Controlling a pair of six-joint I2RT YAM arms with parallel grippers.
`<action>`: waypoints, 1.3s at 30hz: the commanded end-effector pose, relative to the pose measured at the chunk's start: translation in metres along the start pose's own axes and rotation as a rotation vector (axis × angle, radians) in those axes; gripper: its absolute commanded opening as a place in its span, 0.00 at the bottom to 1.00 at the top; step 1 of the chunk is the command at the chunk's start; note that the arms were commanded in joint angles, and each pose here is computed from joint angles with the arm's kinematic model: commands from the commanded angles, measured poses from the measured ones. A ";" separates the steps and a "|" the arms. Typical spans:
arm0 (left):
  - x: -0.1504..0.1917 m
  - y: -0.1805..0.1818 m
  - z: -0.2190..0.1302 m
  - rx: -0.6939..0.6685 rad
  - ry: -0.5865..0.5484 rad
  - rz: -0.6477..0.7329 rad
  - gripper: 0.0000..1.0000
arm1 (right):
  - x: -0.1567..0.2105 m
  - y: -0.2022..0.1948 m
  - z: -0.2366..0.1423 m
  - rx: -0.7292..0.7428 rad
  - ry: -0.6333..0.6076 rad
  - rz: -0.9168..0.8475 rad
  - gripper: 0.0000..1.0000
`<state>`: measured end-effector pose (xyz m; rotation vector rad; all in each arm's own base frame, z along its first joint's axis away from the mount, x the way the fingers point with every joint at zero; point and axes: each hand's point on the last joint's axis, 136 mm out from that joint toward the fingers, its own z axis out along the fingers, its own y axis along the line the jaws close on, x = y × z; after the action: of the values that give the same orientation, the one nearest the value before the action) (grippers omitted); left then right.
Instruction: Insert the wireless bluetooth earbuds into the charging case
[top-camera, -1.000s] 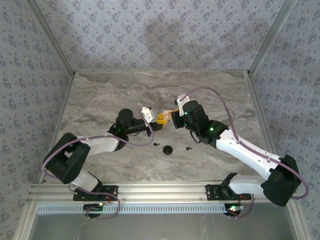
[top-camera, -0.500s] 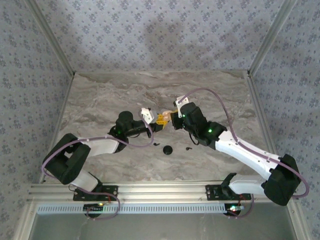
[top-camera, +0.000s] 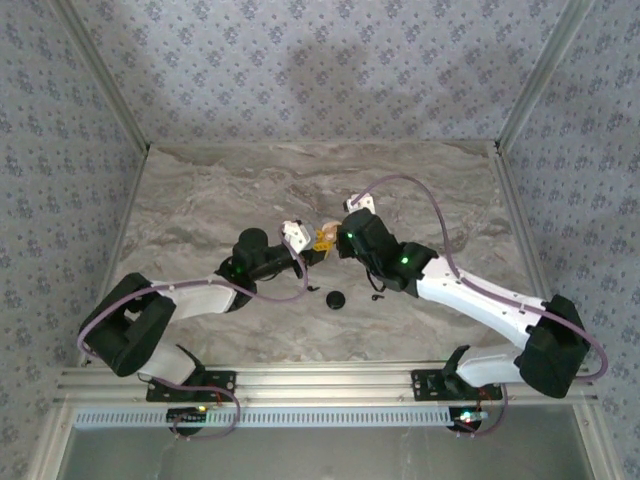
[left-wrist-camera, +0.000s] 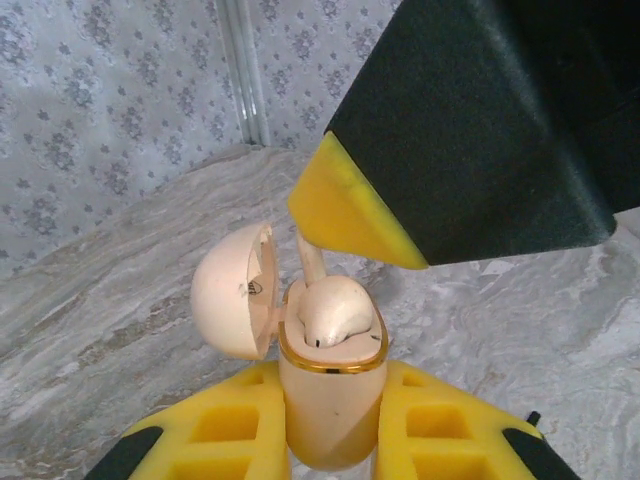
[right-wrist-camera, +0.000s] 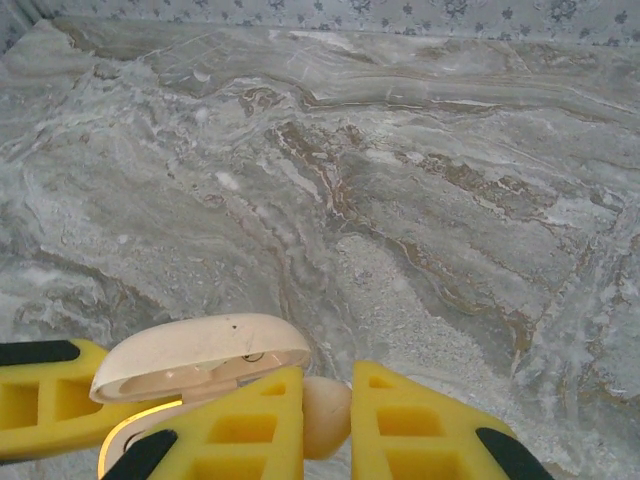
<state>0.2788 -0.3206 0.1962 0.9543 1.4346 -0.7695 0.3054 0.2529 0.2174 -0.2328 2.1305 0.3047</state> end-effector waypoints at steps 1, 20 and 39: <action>-0.058 0.021 -0.011 -0.130 -0.174 0.095 0.11 | 0.031 -0.002 0.003 0.041 0.113 -0.003 0.16; -0.054 0.025 -0.011 -0.180 -0.156 0.111 0.11 | 0.029 0.033 0.009 -0.041 0.116 0.047 0.20; -0.036 0.023 -0.002 -0.154 -0.115 0.067 0.11 | 0.007 0.034 0.011 -0.129 0.059 0.078 0.42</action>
<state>0.2963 -0.3065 0.1936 0.8711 1.4693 -0.6106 0.3110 0.2758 0.2086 -0.1650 2.1760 0.3959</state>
